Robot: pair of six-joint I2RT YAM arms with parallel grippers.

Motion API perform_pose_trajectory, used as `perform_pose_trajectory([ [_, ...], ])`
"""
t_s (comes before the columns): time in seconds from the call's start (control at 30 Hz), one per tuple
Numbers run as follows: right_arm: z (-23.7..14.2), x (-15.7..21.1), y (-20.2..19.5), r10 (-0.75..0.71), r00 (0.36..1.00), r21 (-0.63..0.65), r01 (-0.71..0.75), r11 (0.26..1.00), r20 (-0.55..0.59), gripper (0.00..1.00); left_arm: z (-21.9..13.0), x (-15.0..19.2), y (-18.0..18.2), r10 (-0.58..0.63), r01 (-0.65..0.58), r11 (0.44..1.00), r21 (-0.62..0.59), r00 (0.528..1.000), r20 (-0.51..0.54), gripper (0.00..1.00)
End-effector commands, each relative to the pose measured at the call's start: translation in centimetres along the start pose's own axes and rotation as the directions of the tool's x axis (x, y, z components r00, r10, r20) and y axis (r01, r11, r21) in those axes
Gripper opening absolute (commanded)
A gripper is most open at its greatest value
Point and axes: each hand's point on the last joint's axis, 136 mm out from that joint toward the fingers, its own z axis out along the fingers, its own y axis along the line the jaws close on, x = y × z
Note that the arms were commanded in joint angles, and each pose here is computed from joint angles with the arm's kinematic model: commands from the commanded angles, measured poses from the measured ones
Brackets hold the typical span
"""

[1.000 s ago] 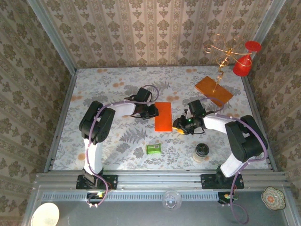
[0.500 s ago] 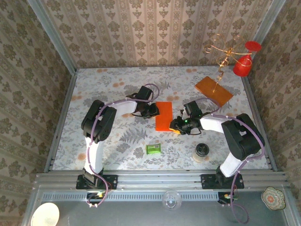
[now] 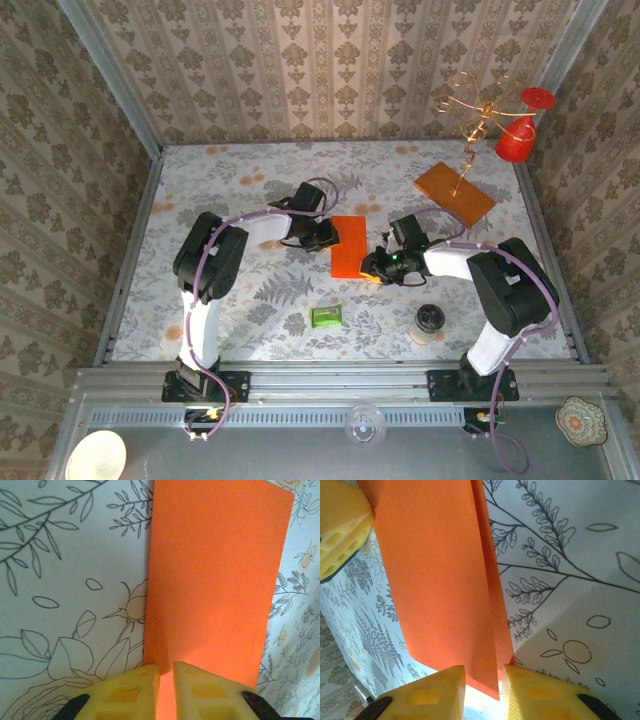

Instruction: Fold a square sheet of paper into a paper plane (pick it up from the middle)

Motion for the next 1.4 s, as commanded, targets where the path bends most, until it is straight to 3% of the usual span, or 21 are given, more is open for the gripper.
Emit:
perform_pose_trajectory([
  [0.0,0.2,-0.6,0.5,-0.009,0.999,-0.018,0.010,1.000,0.033,0.26,1.3,2.2,2.3,-0.052,0.045,0.996,-0.079,0.995,-0.081,0.18],
  [0.33,-0.2,-1.4,0.1,0.034,0.998,0.002,-0.034,0.999,0.044,0.21,0.1,0.9,0.1,-0.005,0.003,0.999,-0.032,0.998,-0.058,0.18],
  [0.73,-0.9,-0.9,-0.9,0.038,0.999,0.038,-0.040,0.998,0.033,0.07,-1.5,-1.5,-2.8,0.072,-0.071,0.995,0.066,0.997,-0.008,0.19],
  [1.37,-1.4,-1.0,1.3,-0.043,0.998,-0.069,0.046,0.997,0.039,0.03,1.6,-1.0,1.6,0.009,-0.012,0.999,-0.048,0.998,-0.068,0.08],
])
